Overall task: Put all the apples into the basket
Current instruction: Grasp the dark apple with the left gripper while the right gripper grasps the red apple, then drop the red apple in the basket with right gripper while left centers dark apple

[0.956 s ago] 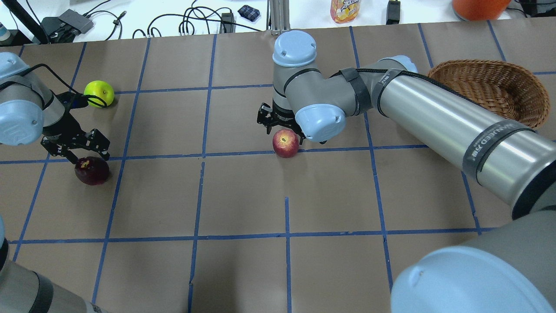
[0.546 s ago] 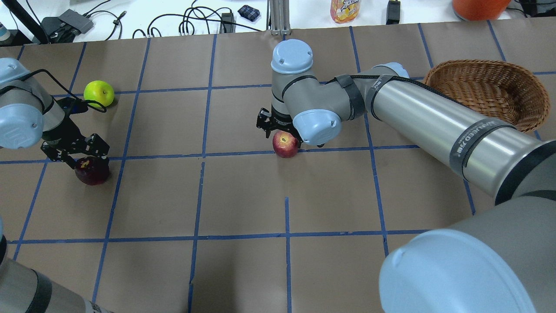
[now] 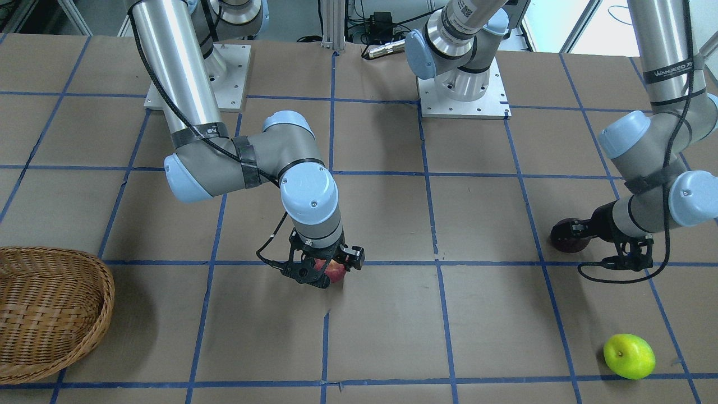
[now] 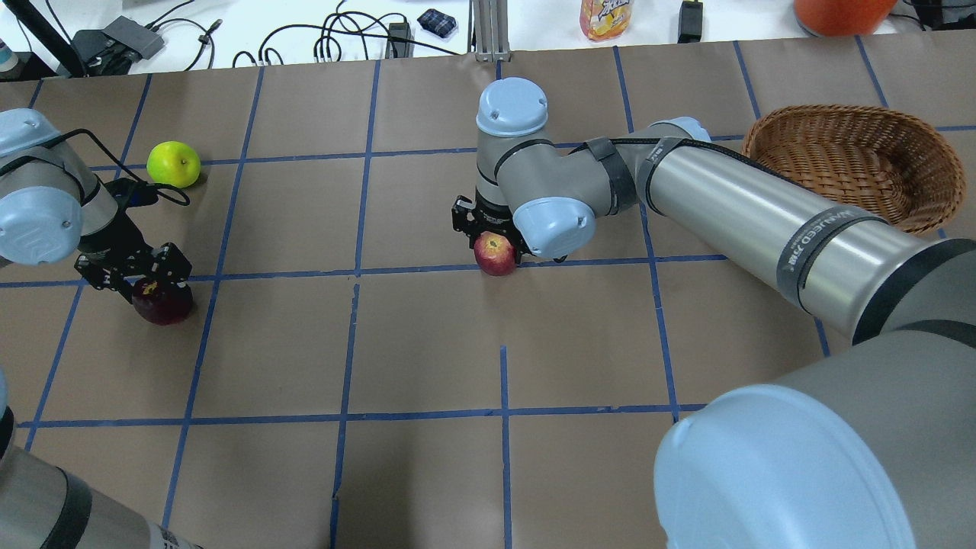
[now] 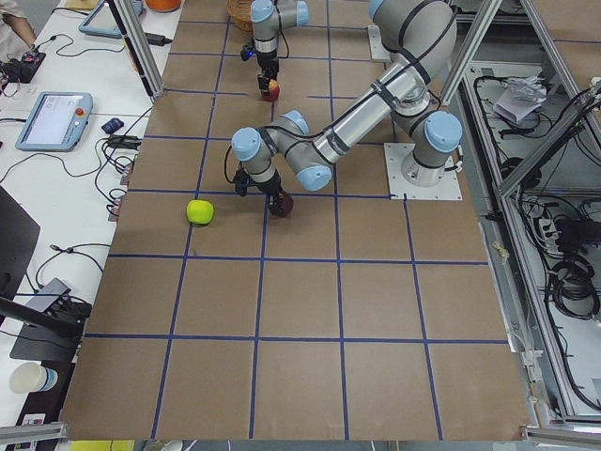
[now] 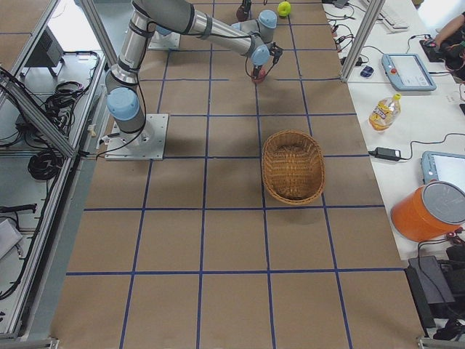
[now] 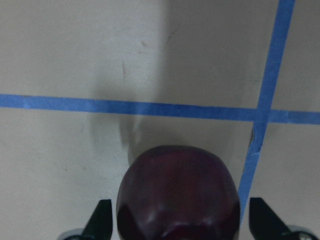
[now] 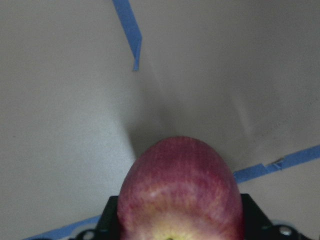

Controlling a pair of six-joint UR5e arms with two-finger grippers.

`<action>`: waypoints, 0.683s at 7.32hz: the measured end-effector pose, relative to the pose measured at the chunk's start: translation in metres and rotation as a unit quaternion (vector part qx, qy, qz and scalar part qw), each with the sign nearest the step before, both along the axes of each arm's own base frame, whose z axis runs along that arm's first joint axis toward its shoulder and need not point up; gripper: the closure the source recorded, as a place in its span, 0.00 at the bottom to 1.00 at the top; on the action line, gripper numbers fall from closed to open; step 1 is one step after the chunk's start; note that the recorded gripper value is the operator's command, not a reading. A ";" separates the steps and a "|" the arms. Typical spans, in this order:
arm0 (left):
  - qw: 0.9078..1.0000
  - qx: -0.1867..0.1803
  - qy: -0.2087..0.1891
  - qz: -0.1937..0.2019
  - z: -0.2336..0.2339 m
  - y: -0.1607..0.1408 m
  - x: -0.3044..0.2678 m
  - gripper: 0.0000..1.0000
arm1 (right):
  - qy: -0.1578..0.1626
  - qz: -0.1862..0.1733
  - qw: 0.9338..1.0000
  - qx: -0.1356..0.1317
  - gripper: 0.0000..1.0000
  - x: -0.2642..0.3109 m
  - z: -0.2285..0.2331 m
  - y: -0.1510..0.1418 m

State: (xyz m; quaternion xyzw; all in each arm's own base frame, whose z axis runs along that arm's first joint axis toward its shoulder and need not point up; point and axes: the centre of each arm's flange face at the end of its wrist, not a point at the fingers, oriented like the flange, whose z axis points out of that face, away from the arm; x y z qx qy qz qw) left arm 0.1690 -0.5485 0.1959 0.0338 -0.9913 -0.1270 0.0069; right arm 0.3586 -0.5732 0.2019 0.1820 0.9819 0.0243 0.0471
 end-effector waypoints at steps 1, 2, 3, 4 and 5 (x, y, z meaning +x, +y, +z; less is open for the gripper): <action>1.000 -0.002 0.001 -0.005 0.003 -0.003 -0.002 0.45 | -0.003 -0.009 1.000 -0.011 1.00 -0.005 0.011 -0.004; 1.000 -0.009 0.000 -0.014 0.016 -0.008 -0.007 0.45 | -0.004 -0.018 1.000 -0.022 1.00 -0.013 0.031 -0.008; 1.000 -0.015 -0.002 -0.026 0.035 -0.019 -0.020 0.45 | -0.004 -0.032 0.999 -0.027 1.00 -0.032 0.059 -0.014; 0.999 -0.021 -0.002 -0.040 0.058 -0.034 -0.043 0.45 | -0.002 -0.049 0.998 -0.026 1.00 -0.061 0.095 -0.022; 0.998 -0.030 0.002 -0.052 0.079 -0.052 -0.079 0.45 | 0.005 -0.059 0.998 -0.023 1.00 -0.099 0.128 -0.029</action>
